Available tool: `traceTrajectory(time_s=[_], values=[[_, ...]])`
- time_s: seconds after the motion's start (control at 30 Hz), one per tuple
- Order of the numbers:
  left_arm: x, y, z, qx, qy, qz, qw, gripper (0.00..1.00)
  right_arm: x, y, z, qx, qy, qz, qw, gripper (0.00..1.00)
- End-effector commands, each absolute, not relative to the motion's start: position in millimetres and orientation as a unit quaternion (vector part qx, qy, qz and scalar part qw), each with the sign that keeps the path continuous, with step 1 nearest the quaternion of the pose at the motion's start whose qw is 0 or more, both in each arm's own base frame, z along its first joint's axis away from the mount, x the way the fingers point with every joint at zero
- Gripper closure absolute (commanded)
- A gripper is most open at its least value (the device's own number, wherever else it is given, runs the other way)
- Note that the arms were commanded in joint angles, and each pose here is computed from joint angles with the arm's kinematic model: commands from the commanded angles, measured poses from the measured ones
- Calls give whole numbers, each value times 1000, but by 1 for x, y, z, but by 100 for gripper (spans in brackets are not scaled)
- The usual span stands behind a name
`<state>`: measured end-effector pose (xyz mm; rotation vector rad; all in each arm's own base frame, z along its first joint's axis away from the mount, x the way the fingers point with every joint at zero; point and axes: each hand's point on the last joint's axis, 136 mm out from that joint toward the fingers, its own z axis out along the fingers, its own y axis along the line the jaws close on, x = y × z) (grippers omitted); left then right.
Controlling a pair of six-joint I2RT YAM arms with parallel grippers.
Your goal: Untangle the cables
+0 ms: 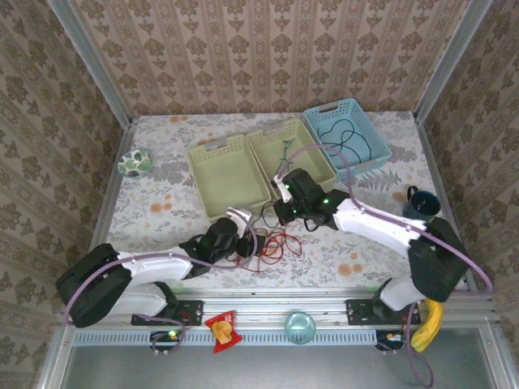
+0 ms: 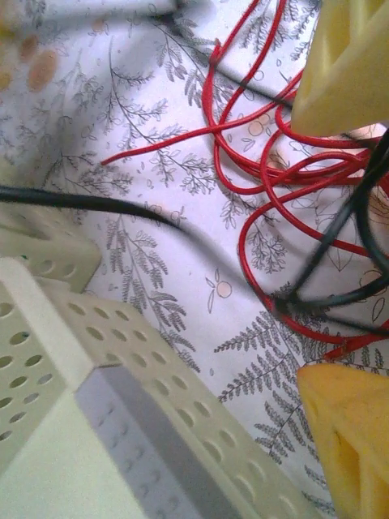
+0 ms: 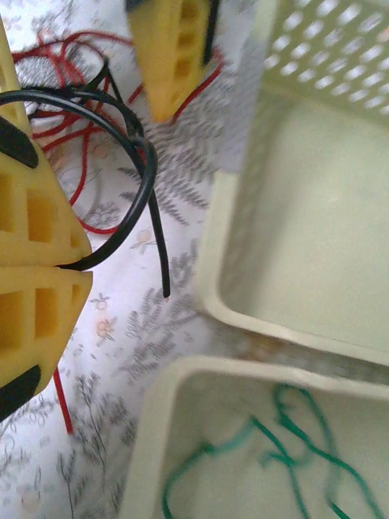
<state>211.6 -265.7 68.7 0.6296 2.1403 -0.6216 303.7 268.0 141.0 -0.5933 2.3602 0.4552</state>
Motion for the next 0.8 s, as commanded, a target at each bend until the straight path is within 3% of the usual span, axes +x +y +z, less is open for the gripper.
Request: traceTrajectory(time_s=[0.0,0.43,0.63,0.77], values=[[208,-273,66,255,842,-261,396,26,312,242,187,-192,886,137,399,100],[207,-288,40,276,848,-266,365,26,329,143,369,-27,760,-9,649,100],[204,-290,48,280,841,-280,369,20,323,118,451,11,686,-49,725,100],[202,-288,52,278,843,-284,364,12,316,99,505,45,638,-69,766,100]])
